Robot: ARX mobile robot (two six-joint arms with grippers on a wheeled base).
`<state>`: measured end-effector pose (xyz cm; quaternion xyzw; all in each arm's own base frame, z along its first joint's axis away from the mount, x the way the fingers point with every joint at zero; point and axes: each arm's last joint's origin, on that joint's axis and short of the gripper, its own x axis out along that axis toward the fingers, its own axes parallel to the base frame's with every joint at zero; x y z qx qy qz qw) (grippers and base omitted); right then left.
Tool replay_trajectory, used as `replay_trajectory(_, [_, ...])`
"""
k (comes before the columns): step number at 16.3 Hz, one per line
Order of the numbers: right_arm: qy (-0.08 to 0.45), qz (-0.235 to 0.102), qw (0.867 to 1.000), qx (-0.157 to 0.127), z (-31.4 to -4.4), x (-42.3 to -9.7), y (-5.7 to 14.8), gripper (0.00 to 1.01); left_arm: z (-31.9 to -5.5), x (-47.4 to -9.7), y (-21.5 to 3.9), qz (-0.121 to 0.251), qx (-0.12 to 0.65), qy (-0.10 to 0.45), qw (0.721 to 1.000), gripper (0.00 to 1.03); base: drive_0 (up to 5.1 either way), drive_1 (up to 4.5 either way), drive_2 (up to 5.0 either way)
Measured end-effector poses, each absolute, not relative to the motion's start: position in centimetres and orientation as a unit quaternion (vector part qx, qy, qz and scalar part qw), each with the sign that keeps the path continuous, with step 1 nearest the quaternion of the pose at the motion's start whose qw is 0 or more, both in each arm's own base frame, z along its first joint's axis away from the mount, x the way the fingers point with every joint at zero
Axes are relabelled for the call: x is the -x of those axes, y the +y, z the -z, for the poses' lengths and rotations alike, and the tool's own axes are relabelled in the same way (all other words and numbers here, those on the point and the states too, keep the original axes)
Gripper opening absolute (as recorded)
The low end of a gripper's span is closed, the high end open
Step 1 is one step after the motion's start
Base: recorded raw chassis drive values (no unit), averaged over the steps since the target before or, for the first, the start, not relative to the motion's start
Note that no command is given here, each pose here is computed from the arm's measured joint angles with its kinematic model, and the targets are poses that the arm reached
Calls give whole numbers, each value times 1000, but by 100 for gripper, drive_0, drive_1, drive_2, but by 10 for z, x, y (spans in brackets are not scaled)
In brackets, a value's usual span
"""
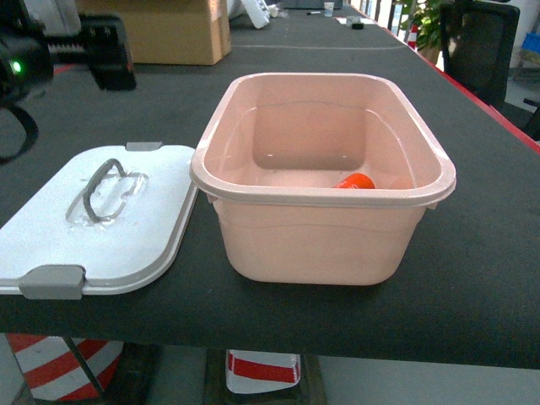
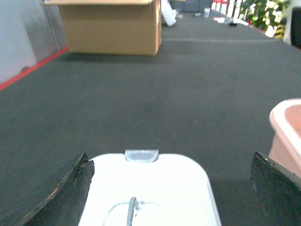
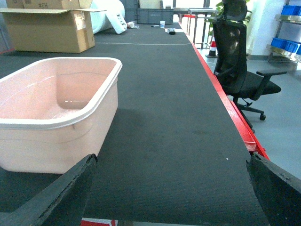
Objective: Pick capacitor and pack into box
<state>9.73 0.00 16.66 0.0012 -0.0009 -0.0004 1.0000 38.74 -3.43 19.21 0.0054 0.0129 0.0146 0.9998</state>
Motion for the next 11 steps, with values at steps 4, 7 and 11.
replay_trajectory(4, [-1, 0, 1000, -1, -167, -97, 0, 98, -118, -413, -17, -48, -11, 108, 993, 98, 0, 0, 0])
replay_trajectory(7, [-1, 0, 1000, -1, -167, -97, 0, 98, -81, -432, -16, -45, -13, 157, 987, 98, 0, 0, 0])
replay_trajectory(11, [-1, 0, 1000, -1, -167, -97, 0, 98, -63, -444, -18, -51, -8, 189, 981, 60, 0, 0, 0])
